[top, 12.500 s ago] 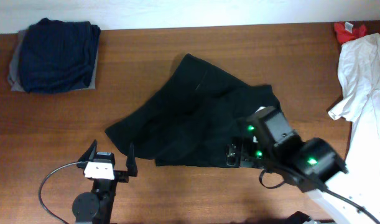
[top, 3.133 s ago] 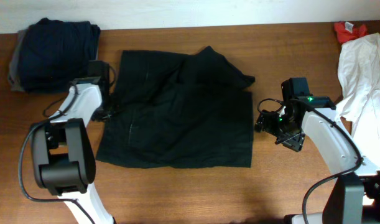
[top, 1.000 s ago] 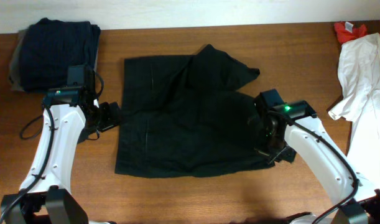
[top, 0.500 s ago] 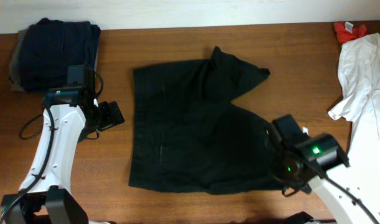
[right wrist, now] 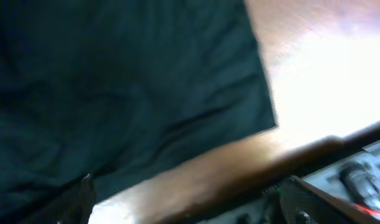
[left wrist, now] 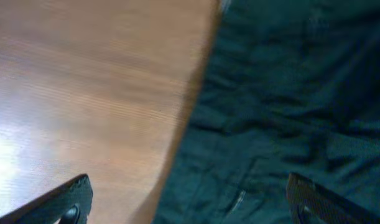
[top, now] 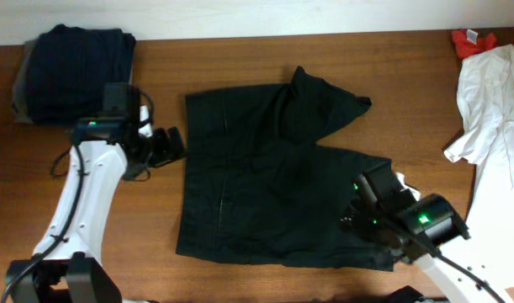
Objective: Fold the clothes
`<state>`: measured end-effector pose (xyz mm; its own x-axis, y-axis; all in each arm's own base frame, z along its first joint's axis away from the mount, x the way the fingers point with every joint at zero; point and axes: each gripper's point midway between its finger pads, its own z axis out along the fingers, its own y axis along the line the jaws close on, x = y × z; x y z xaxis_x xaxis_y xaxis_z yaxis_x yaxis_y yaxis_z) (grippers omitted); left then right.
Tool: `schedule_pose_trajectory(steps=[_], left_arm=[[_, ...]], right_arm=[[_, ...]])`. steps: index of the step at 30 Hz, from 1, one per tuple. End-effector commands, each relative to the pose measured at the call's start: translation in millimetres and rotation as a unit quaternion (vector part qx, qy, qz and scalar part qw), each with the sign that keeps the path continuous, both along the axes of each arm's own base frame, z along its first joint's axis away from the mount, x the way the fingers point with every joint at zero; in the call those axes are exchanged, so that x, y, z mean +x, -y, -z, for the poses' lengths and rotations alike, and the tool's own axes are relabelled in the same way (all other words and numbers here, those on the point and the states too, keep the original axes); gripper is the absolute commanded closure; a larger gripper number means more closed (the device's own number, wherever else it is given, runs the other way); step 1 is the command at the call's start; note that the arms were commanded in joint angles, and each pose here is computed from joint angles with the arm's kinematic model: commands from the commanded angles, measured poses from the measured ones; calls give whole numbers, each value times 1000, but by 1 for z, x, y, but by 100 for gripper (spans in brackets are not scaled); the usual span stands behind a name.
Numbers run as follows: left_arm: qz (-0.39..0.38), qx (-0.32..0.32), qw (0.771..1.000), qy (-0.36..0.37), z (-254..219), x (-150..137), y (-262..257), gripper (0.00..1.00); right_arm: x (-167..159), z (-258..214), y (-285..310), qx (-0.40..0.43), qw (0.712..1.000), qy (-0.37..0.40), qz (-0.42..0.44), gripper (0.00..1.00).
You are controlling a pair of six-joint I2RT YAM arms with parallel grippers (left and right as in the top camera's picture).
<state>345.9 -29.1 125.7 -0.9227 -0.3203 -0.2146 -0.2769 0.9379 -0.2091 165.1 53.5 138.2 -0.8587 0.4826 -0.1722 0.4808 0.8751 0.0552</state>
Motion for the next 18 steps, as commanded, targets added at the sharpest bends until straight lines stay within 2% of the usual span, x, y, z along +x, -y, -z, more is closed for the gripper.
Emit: schedule_pose_trajectory(steps=[1, 7, 10, 15, 17, 18], left_arm=[[57, -11, 998, 22, 14, 12, 33, 3], [64, -7, 997, 29, 54, 42, 41, 3], [90, 0, 995, 34, 79, 57, 42, 5], [95, 30, 995, 16, 120, 65, 34, 8], [92, 42, 995, 1, 132, 63, 30, 11], [90, 52, 995, -8, 139, 61, 26, 17]], right_arm=[[16, 3, -28, 40, 993, 11, -106, 2], [44, -4, -47, 68, 986, 62, -137, 2], [67, -18, -67, 82, 961, 124, -232, 2], [133, -35, -93, 71, 928, 236, -281, 2], [159, -31, -97, 68, 929, 241, -274, 2], [173, -26, -97, 65, 932, 233, -268, 2]])
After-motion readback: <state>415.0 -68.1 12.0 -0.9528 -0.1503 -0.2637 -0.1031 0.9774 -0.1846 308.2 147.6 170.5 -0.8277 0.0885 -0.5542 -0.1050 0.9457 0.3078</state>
